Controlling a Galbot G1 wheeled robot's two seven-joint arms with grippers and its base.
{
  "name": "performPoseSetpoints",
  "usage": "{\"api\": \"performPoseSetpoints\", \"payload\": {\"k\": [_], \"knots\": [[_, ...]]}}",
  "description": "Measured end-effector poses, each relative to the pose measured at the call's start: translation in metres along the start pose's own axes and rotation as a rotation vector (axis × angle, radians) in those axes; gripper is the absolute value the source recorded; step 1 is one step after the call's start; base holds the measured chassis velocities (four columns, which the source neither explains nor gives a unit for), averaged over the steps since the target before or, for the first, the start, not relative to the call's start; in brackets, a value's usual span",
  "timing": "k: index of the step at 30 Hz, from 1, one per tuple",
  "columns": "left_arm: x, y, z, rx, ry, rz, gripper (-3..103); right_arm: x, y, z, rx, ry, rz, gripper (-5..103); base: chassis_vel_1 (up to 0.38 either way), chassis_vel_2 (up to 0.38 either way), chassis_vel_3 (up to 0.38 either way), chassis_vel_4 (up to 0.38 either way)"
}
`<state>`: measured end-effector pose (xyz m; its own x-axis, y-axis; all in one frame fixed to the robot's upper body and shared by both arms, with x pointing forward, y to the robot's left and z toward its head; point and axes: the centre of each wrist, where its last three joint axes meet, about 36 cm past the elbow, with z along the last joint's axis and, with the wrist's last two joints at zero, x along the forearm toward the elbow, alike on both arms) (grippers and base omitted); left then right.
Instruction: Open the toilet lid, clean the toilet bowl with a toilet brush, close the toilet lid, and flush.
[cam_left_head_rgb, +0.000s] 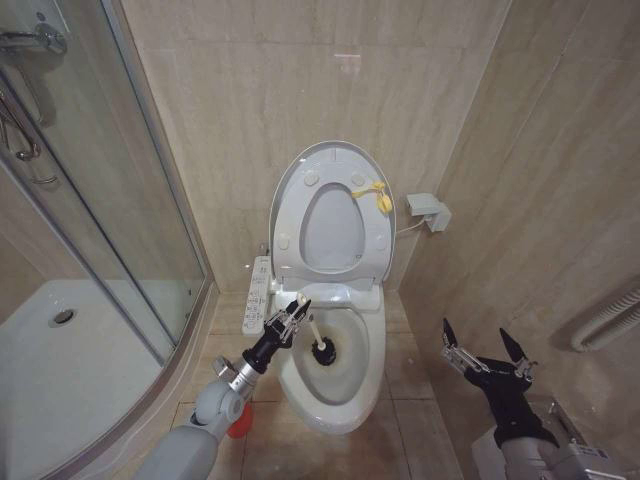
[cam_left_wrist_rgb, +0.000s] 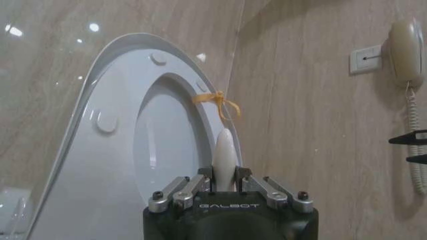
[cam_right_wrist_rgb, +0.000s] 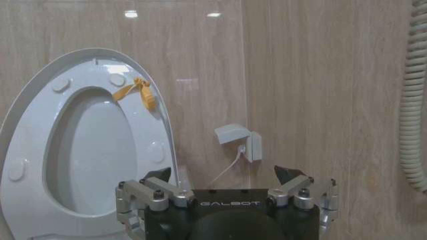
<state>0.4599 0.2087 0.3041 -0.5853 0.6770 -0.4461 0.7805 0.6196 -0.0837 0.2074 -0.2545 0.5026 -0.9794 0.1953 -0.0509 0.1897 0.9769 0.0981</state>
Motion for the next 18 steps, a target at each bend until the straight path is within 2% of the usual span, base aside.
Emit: {"api": "performPoseSetpoints", "payload": {"k": [7, 10, 11, 14, 18], "knots": [[0.004, 0.002, 0.001, -0.006, 0.014, 0.004, 22, 0.000, 0.000, 0.000, 0.000, 0.000, 0.000, 100, 0.000, 0.000, 0.000, 0.000], [0.014, 0.025, 0.020, -0.075, 0.092, 0.052, 22, 0.000, 0.000, 0.000, 0.000, 0.000, 0.000, 100, 0.000, 0.000, 0.000, 0.000], [0.014, 0.025, 0.020, -0.075, 0.092, 0.052, 22, 0.000, 0.000, 0.000, 0.000, 0.000, 0.000, 100, 0.000, 0.000, 0.000, 0.000], [0.024, 0.053, 0.048, -0.134, 0.184, 0.120, 22, 0.000, 0.000, 0.000, 0.000, 0.000, 0.000, 100, 0.000, 0.000, 0.000, 0.000], [0.020, 0.057, 0.063, -0.137, 0.214, 0.154, 22, 0.000, 0.000, 0.000, 0.000, 0.000, 0.000, 100, 0.000, 0.000, 0.000, 0.000]]}}
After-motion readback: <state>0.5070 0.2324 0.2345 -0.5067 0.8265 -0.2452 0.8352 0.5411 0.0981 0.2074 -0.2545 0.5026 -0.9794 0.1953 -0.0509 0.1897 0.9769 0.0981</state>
